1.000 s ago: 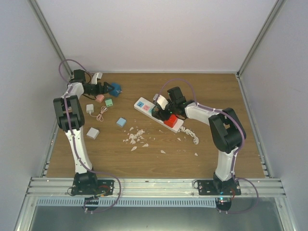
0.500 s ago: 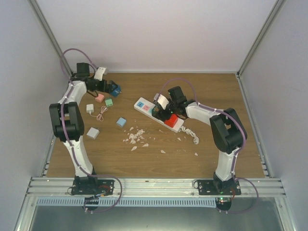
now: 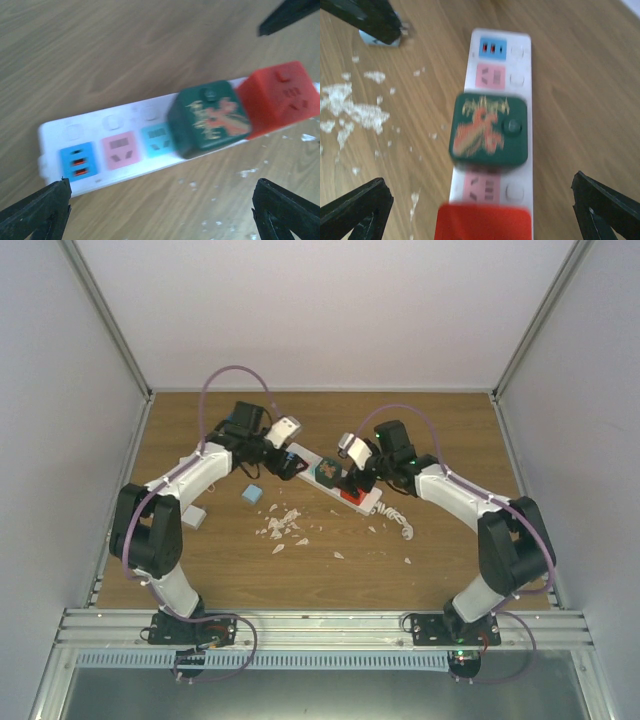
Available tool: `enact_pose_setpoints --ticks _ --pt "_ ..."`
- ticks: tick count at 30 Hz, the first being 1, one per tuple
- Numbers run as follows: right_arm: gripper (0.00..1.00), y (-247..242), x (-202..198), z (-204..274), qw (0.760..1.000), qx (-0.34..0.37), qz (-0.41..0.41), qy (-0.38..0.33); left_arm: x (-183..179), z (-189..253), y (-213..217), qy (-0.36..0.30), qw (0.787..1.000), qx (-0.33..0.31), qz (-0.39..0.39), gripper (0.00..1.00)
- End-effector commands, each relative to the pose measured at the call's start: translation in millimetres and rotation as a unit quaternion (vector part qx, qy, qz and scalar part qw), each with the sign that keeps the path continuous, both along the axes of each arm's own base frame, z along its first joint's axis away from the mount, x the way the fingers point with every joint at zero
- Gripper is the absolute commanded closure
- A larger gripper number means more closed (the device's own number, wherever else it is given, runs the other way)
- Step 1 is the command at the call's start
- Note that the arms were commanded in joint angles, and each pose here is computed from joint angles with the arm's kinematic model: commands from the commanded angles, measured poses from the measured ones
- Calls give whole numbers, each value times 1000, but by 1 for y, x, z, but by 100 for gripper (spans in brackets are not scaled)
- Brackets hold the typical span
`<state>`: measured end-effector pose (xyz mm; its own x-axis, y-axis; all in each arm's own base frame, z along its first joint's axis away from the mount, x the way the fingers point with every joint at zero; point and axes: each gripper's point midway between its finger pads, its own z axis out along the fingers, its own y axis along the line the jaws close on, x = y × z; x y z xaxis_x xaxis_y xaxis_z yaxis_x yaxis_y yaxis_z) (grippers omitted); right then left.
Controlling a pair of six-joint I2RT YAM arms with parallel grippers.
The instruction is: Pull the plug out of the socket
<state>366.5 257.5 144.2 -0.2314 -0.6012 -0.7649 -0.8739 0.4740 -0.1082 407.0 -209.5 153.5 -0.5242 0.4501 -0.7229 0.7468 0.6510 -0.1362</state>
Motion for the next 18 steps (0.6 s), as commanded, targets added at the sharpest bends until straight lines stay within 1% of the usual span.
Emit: enact_pose_setpoints --ticks 1,4,7,11,18 --pt "1 -29 -20 -17 999 -35 -6 11 -9 10 -30 -46 999 13 -14 1" --pt "0 -38 -25 -25 999 -49 -11 14 -18 4 -50 -43 999 12 -31 1" --pt "0 -45 -24 -33 998 -53 -18 20 -19 -1 -65 -47 998 17 -34 1" --pt "1 -51 -18 -46 997 -59 -26 30 -15 -8 -77 -62 997 38 -16 1" --pt "8 -46 -8 -53 998 -56 -23 35 -6 -25 -95 -71 995 76 8 1"
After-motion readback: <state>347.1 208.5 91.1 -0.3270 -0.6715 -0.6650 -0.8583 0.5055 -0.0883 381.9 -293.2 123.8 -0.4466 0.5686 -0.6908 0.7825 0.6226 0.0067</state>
